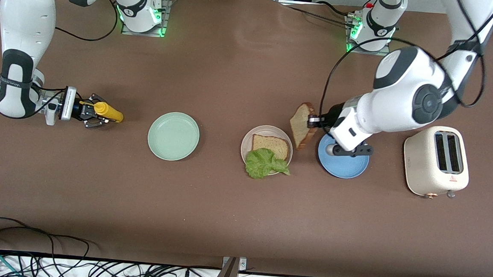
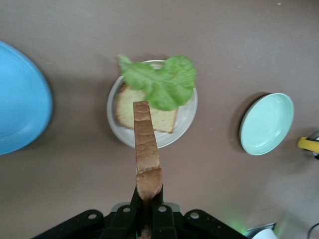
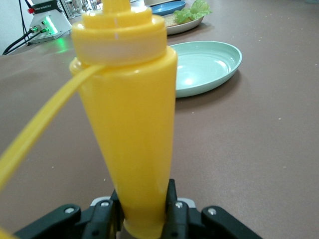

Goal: Make sandwich on beige plate with both arms

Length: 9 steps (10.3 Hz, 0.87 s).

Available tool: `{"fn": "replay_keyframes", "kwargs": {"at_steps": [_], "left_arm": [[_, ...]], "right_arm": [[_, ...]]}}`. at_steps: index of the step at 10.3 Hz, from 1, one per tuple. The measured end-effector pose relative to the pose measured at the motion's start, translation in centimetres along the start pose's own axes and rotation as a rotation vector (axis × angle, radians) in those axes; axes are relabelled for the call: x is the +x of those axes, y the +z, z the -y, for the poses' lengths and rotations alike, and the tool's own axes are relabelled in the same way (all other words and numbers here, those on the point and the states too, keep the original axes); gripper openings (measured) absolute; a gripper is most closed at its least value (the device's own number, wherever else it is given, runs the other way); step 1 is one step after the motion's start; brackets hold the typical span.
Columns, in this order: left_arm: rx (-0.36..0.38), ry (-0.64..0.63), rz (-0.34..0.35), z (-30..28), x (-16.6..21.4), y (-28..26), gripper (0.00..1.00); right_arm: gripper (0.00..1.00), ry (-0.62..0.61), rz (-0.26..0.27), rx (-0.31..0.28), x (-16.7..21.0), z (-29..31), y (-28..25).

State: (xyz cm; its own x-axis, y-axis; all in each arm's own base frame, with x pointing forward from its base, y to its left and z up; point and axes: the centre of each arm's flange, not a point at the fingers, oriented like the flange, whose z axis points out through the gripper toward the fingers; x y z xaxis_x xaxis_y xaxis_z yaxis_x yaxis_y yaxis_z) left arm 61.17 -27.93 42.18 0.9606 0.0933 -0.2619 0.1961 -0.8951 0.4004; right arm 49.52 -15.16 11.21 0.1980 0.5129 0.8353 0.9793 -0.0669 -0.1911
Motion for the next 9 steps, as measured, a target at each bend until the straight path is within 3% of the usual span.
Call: {"fn": "replay_keyframes", "kwargs": {"at_steps": [1, 4, 7, 9], "left_arm": [[-0.041, -0.002, -0.014, -0.5, 1.1, 2.1, 0.09], [-0.174, 0.0, 0.003, -1.7, 3.8, 6.7, 0.09], [-0.364, 0.141, 0.07, 0.1, 6.4, 9.2, 0.09], [-0.409, 0.212, 0.078, 1.7, 7.4, 10.8, 0.09]], "right_arm": [[0.43, -0.001, 0.001, 0.0, 0.0, 0.0, 0.0], [0.84, 0.0, 0.001, -0.001, 0.0, -0.1, 0.0], [0.95, 0.009, 0.0, -0.004, -0.1, -0.1, -0.2], [1.0, 0.022, -0.012, -0.016, -0.6, 0.2, -1.4]]}}
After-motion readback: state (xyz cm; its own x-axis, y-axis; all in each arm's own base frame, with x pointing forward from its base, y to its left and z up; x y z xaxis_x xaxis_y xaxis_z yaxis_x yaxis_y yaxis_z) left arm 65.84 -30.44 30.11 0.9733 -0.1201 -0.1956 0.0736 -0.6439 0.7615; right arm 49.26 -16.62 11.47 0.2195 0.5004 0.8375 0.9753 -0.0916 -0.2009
